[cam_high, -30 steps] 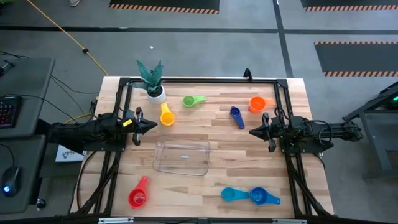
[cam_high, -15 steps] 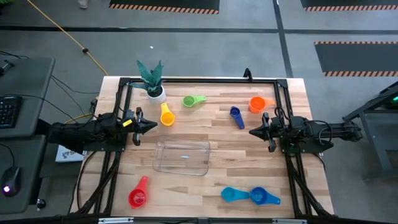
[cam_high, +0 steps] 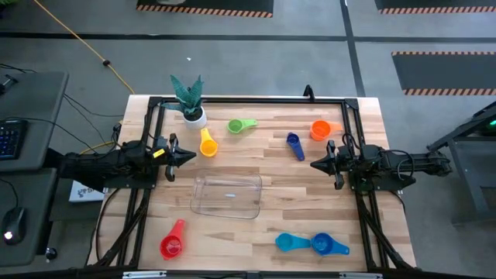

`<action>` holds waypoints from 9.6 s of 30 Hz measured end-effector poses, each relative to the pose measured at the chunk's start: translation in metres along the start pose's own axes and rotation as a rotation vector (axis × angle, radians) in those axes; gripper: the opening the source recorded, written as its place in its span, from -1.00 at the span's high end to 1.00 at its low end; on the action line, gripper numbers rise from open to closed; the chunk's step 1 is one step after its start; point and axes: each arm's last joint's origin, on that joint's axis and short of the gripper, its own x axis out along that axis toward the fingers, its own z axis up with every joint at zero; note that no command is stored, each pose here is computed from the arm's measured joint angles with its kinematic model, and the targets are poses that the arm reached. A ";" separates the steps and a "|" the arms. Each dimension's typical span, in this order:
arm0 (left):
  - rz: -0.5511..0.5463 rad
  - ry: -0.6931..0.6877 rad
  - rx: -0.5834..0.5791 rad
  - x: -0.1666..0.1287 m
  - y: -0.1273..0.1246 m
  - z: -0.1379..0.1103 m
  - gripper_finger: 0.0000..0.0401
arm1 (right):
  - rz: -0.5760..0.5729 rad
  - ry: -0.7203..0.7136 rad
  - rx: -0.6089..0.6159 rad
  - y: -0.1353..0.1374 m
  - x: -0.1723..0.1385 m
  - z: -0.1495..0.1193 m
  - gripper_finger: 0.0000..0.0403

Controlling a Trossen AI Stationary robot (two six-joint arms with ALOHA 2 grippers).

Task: Nest measuring cups in basket

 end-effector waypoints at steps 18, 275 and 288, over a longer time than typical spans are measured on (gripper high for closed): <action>0.000 0.000 0.000 0.000 0.000 0.000 1.00 | 0.000 0.000 0.000 0.000 0.000 0.000 1.00; 0.003 -0.001 0.027 0.000 0.000 0.000 1.00 | -0.532 -0.315 0.331 0.065 0.055 0.187 -0.27; -0.010 -0.028 -0.041 0.000 -0.001 0.003 1.00 | -0.459 -0.272 0.299 0.068 0.061 0.184 -0.27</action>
